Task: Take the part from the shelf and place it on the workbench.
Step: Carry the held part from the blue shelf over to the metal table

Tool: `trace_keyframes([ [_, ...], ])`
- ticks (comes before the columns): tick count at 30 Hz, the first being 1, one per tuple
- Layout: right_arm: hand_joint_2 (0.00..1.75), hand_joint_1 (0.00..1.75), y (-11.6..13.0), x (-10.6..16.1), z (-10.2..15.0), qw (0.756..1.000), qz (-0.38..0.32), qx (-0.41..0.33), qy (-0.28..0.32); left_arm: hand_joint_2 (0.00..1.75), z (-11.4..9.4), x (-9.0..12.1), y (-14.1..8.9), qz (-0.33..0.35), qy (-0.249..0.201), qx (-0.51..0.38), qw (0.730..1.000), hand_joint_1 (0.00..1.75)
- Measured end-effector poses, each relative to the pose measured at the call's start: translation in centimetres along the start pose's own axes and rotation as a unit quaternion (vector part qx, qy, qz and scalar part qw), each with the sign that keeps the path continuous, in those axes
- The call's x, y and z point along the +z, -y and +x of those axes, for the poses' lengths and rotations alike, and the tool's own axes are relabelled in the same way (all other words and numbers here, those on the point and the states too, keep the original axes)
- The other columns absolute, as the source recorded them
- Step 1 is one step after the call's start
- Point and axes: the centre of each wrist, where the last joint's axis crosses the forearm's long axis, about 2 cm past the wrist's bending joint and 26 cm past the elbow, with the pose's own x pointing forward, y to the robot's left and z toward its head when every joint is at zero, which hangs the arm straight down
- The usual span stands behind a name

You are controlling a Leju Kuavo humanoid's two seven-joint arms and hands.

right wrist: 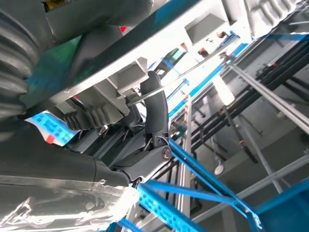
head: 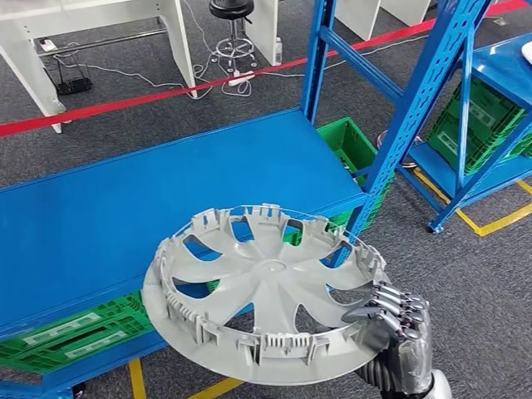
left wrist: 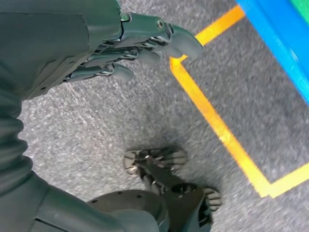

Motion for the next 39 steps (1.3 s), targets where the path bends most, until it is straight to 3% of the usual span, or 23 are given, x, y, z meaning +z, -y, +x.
trace_keyframes([
  [39,1.75,1.75,1.4,0.9,0.5,0.999,0.000,0.032,-0.019,1.75,0.6,-0.5,-0.1,-0.012,0.009,-0.018,1.000,0.00],
])
